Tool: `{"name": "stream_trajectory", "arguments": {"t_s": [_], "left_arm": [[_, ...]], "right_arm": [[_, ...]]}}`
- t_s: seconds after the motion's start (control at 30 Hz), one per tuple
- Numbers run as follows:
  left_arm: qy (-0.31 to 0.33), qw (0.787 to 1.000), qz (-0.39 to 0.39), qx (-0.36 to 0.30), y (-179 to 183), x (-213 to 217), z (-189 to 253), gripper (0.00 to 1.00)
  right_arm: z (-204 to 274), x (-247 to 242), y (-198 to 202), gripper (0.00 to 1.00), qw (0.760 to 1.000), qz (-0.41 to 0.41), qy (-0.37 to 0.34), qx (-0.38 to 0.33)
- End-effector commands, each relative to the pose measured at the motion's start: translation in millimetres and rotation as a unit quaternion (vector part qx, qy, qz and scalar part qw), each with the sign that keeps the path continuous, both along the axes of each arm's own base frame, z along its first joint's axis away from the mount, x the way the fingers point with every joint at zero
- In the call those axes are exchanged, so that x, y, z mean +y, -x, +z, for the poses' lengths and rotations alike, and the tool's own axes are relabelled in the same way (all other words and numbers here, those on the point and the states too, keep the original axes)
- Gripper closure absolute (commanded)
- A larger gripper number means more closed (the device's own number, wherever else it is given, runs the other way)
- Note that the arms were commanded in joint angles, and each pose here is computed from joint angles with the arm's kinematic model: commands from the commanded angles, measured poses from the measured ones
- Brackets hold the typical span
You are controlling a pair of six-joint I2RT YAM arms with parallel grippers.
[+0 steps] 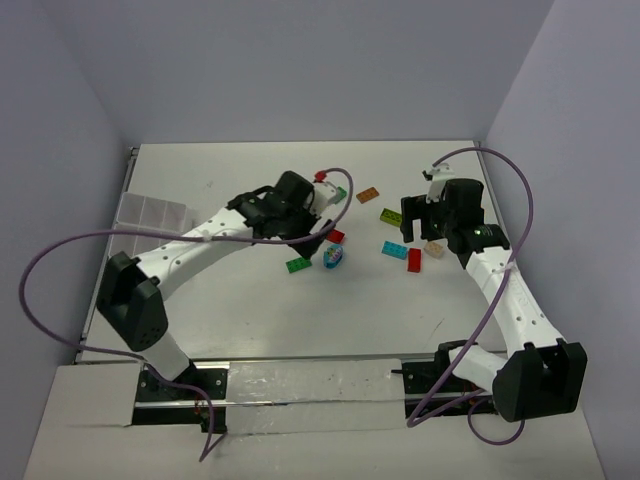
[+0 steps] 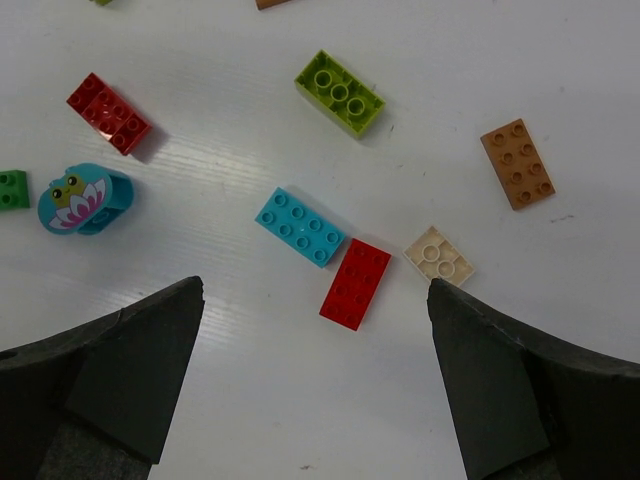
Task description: Sort the legos into containers by color
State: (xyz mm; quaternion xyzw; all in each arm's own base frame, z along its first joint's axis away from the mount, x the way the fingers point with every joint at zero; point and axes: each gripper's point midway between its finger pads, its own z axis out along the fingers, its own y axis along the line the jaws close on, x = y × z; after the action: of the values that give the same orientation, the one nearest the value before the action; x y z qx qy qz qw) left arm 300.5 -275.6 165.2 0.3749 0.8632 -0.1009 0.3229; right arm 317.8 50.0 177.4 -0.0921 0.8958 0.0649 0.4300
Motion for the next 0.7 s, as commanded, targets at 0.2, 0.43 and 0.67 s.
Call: {"name": "stream_trajectory", "arguments": {"t_s": [0.2,0.43,0.67], "left_arm": [[-0.052,0.993,-0.007,0.103,24,-62,-35,0.02],[-0.088,0.984,-0.006,0.155,18,-82,-64,0.06],[-0.117,0.977,-0.001,0.179,13,-89,-88,0.12]], "right_arm": [[8,-19,-7,0.00,0.999,-0.041,0.007,0.001],[6,-21,-7,0.00,0.999,-0.045,0.001,0.006],[6,-23,-7,0.00,0.999,-0.047,-0.004,0.005]]}}
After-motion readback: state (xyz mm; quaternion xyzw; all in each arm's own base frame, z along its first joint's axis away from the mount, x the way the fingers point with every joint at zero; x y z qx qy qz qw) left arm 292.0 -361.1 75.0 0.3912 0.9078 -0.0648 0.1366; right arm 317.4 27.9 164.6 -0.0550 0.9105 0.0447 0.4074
